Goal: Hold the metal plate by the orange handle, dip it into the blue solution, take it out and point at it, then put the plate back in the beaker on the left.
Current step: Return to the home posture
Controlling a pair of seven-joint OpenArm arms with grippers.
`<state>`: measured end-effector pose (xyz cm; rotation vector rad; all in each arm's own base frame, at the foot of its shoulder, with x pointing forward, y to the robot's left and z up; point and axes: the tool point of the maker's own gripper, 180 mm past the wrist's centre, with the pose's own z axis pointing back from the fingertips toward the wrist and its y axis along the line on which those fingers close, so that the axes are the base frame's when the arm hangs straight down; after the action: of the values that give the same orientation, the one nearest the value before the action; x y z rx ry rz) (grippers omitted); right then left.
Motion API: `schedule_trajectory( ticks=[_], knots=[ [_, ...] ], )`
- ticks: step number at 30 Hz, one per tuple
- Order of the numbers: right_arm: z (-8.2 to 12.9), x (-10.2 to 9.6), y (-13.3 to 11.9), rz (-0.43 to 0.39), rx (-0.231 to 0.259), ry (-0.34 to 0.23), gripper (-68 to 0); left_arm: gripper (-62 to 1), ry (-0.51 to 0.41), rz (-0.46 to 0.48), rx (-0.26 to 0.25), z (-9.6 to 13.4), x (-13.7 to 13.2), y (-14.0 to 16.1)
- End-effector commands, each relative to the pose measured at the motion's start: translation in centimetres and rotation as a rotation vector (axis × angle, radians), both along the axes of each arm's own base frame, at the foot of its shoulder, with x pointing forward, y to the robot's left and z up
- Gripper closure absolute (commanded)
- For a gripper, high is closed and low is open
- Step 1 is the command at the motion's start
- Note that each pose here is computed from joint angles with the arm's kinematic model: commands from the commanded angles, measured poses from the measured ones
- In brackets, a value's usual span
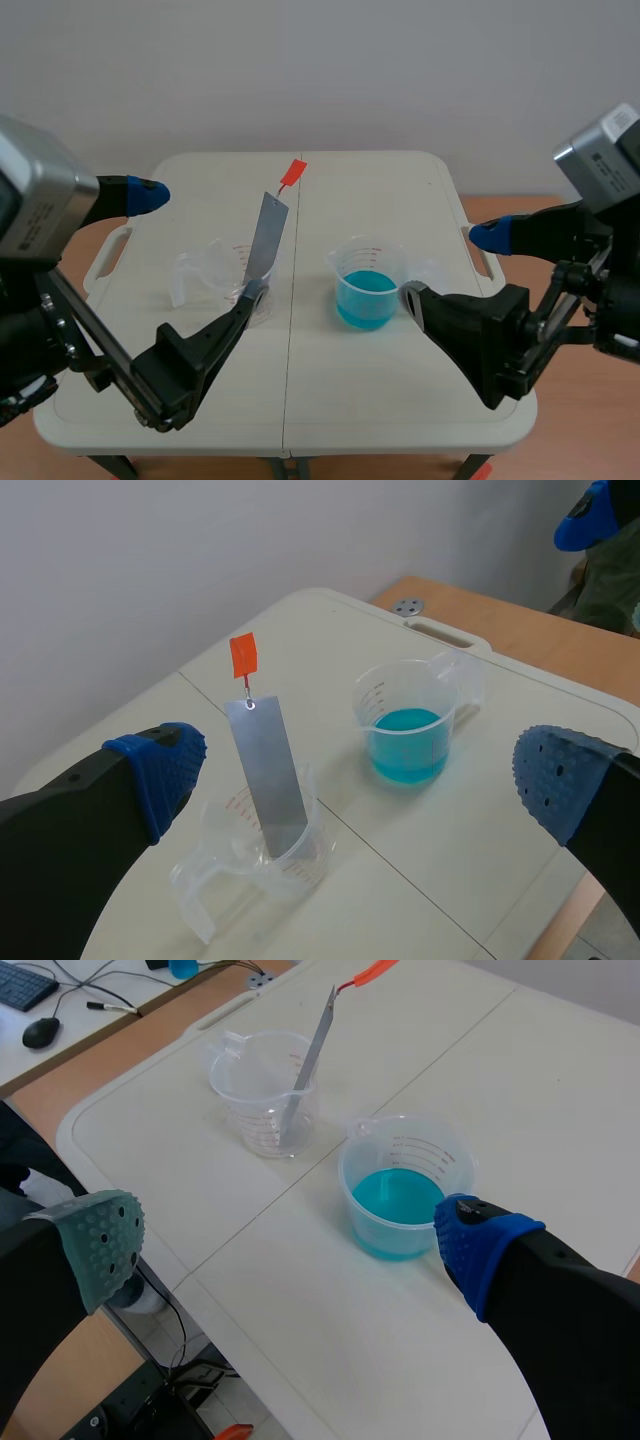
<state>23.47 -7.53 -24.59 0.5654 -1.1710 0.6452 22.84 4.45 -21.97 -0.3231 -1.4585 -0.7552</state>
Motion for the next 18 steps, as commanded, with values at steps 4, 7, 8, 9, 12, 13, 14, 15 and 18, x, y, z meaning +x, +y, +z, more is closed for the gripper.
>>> schedule_trajectory(
  ticks=[4,7,8,9,12,13,14,15,18],
  knots=[
    [0.86,0.13,-0.06,0.001,0.015,-0.025,-59.2,-62.3,-0.013,0.001,-0.012,0.43,0.13,0.01],
    [0.84,0.11,0.00,0.002,0.016,-0.024,-59.1,-62.3,-0.012,0.001,-0.012,0.41,0.12,0.01],
    [0.83,0.10,0.02,0.003,0.016,-0.024,-59.1,-62.3,-0.012,0.001,-0.012,0.41,0.12,0.01],
    [0.82,0.08,0.08,0.005,0.017,-0.023,-59.1,-62.3,-0.012,0.001,-0.012,0.41,0.12,0.01],
    [0.69,-0.03,0.35,0.010,0.019,-0.018,-59.1,-62.3,-0.013,0.002,-0.013,0.42,0.12,0.01],
    [0.60,-0.05,0.39,0.010,0.015,-0.017,-59.1,-62.3,-0.013,0.002,-0.013,0.42,0.12,0.01],
    [0.49,-0.05,0.43,0.009,0.010,-0.016,-59.1,-62.3,-0.013,0.002,-0.013,0.42,0.12,0.01],
    [0.38,-0.05,0.45,0.008,0.004,-0.015,-59.1,-62.3,-0.013,0.002,-0.013,0.42,0.12,0.01],
    [0.31,-0.03,0.44,0.007,0.000,-0.015,-59.1,-62.3,-0.013,0.002,-0.013,0.42,0.12,0.01]
  ],
)
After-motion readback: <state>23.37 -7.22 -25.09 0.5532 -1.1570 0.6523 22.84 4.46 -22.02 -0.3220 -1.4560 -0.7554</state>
